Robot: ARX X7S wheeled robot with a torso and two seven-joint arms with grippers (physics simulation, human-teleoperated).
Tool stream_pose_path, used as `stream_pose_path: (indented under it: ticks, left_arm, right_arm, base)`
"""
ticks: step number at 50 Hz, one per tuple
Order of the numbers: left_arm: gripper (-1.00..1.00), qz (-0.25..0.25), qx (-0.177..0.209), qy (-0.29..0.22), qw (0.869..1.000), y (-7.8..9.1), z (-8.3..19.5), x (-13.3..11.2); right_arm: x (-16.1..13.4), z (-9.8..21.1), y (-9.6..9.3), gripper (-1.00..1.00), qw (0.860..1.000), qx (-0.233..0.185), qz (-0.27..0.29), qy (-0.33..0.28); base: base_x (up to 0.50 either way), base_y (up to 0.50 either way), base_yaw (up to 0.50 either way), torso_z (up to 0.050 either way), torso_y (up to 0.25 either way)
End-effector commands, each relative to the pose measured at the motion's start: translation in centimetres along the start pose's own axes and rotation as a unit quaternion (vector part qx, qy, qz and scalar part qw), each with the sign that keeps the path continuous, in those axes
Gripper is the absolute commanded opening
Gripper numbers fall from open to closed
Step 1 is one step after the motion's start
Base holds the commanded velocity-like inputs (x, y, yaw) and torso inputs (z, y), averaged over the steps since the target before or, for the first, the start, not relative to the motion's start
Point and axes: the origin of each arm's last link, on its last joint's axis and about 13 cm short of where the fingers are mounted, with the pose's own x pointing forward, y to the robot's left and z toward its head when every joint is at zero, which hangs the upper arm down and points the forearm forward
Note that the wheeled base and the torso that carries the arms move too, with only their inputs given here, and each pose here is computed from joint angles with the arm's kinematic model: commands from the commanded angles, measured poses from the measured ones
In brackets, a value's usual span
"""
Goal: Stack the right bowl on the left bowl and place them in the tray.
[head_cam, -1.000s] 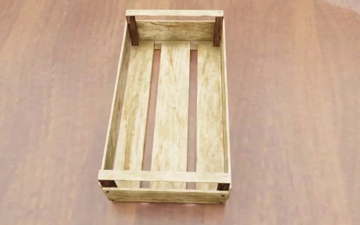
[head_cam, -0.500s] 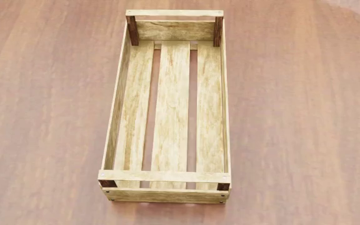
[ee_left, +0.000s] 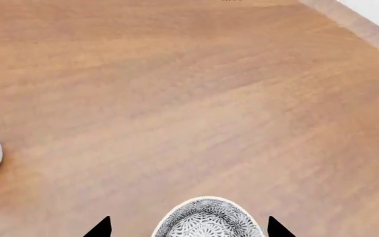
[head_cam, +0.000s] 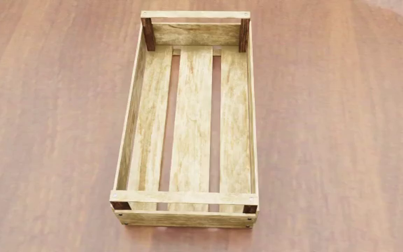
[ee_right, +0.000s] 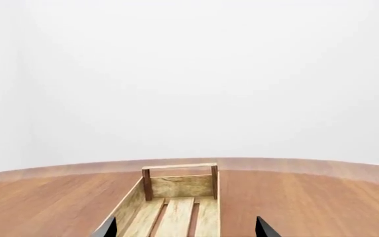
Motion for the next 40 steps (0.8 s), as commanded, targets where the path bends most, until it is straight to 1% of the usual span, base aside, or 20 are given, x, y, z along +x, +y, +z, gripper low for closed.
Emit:
stream_pose_path:
  ticks: [1,7,11,15,20,21,23,24,32,38,40]
  left_arm:
    - [1.00,-0.011,-0.053,-0.007,0.998,0.9,0.6,-0.3]
    - [1.00,-0.007,-0.051,-0.006,0.999,1.1,0.5,-0.1]
    - [1.00,0.001,-0.043,0.001,0.999,1.4,-0.2,0.2]
    - [1.00,0.003,-0.015,0.005,1.000,1.3,-0.8,0.4]
    - [1.00,-0.002,0.004,0.002,1.000,1.4,-1.4,0.5]
    - [1.00,-0.004,0.021,-0.002,1.000,1.4,-1.6,0.6]
    - [1.00,-0.006,0.020,-0.003,1.000,1.4,-1.7,0.5]
    - [1.00,-0.006,0.029,-0.004,1.000,1.5,-1.9,0.4]
    - [1.00,-0.021,0.030,0.005,0.999,1.7,-2.7,0.2]
    - [1.00,-0.033,0.005,0.015,0.999,1.4,-2.5,0.1]
    - [1.00,-0.035,-0.010,0.018,0.999,1.4,-2.4,0.0]
  right_arm:
    - [0.2,-0.1,0.1,1.00,1.000,-0.009,0.006,-0.007]
    - [0.2,-0.1,0.1,1.00,1.000,-0.009,0.006,-0.006]
    - [0.1,-0.2,0.1,1.00,1.000,-0.010,0.007,-0.004]
    - [0.1,-0.2,0.2,1.00,1.000,-0.010,0.008,-0.003]
    - [0.1,-0.2,0.2,1.00,1.000,-0.011,0.009,-0.003]
    - [0.1,-0.3,0.1,1.00,1.000,-0.011,0.009,-0.002]
    - [0.1,-0.3,0.1,1.00,1.000,-0.012,0.009,-0.002]
    - [0.1,-0.3,0.2,1.00,1.000,-0.012,0.010,-0.001]
    - [0.2,-0.4,0.2,1.00,1.000,-0.013,0.011,0.001]
    - [0.1,-0.4,0.2,1.00,1.000,-0.013,0.011,0.001]
    - [0.1,-0.4,0.2,1.00,1.000,-0.013,0.011,0.001]
  base:
    - [0.00,0.00,0.00,0.000,0.000]
    - [0.00,0.00,0.00,0.000,0.000]
    - [0.00,0.00,0.00,0.000,0.000]
    - [0.00,0.00,0.00,0.000,0.000]
    - [0.00,0.00,0.00,0.000,0.000]
    - [0.00,0.00,0.00,0.000,0.000]
    - [0.00,0.00,0.00,0.000,0.000]
    - [0.00,0.00,0.00,0.000,0.000]
    - [0.00,0.00,0.00,0.000,0.000]
    - [0.00,0.00,0.00,0.000,0.000]
    - [0.00,0.00,0.00,0.000,0.000]
